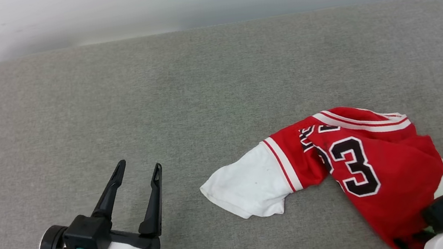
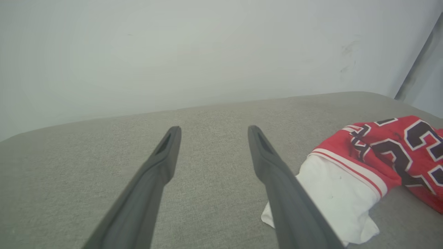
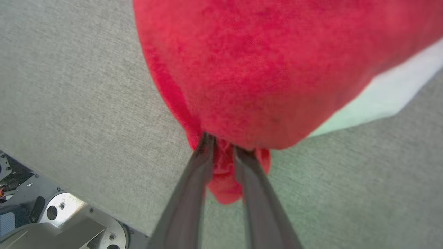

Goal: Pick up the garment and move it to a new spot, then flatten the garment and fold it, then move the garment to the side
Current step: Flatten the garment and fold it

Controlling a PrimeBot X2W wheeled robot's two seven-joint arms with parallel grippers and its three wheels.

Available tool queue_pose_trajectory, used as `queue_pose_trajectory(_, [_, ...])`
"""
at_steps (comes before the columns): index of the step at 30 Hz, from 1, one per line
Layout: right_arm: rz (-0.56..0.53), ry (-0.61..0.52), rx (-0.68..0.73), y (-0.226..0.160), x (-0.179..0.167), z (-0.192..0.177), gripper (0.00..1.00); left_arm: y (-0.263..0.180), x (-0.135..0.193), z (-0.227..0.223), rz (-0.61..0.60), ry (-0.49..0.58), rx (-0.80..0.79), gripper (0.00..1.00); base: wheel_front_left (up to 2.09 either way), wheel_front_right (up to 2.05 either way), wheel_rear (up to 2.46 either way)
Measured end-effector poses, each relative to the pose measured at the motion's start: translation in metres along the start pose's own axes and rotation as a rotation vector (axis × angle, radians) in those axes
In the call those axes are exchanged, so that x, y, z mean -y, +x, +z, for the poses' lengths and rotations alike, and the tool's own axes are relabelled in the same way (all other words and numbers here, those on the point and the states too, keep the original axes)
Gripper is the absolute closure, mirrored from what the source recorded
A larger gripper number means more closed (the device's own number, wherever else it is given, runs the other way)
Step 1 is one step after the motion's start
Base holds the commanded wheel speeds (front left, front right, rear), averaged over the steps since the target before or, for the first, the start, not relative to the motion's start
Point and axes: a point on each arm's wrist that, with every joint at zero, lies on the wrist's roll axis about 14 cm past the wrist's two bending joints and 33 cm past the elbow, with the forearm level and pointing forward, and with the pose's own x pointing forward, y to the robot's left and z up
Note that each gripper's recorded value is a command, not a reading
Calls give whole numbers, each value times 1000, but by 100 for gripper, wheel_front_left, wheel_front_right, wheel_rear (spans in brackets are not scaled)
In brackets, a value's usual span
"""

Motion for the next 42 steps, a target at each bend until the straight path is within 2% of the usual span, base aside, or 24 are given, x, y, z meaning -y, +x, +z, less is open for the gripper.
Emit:
queue_pose_trajectory(5, [-22, 48, 167, -10, 17, 46, 0, 4, 5, 0, -19, -2, 0, 0, 0, 0, 0])
queue_pose_trajectory(12, [-77, 128, 524, -65, 47, 133, 0, 6, 17, 6, -48, -24, 23, 0, 0, 0, 0])
queue_pose_trajectory(16, [-144, 165, 698, -97, 67, 161, 0, 9, 26, 7, -75, -32, 21, 0, 0, 0, 0])
queue_pose_trajectory(19, [-176, 201, 775, -108, 73, 168, 0, 14, 37, -5, -110, -49, -45, 0, 0, 0, 0])
queue_pose_trajectory(27, [-228, 236, 792, -101, 81, 162, 0, 35, 68, -55, -230, -72, -376, 0, 0, 0, 0])
queue_pose_trajectory(32, [-245, 247, 763, -91, 84, 155, 0, 32, 70, -102, -280, -1, -653, 0, 0, 0, 0])
queue_pose_trajectory(35, [-253, 258, 745, -84, 85, 150, 0, 33, 62, -121, -268, 58, -744, 0, 0, 0, 0])
queue_pose_trajectory(38, [-262, 266, 724, -78, 87, 144, 0, 26, 66, -140, -294, 55, -846, 0, 0, 0, 0])
queue_pose_trajectory(39, [-264, 268, 717, -75, 88, 142, 0, 25, 69, -143, -306, 44, -868, 29, 0, 0, 0])
queue_pose_trajectory(41, [-266, 274, 705, -72, 88, 139, 0, 25, 70, -146, -325, 51, -885, 100, 0, 0, 0])
queue_pose_trajectory(42, [-267, 274, 699, -70, 88, 138, 0, 25, 70, -146, -327, 46, -883, 100, 0, 0, 0])
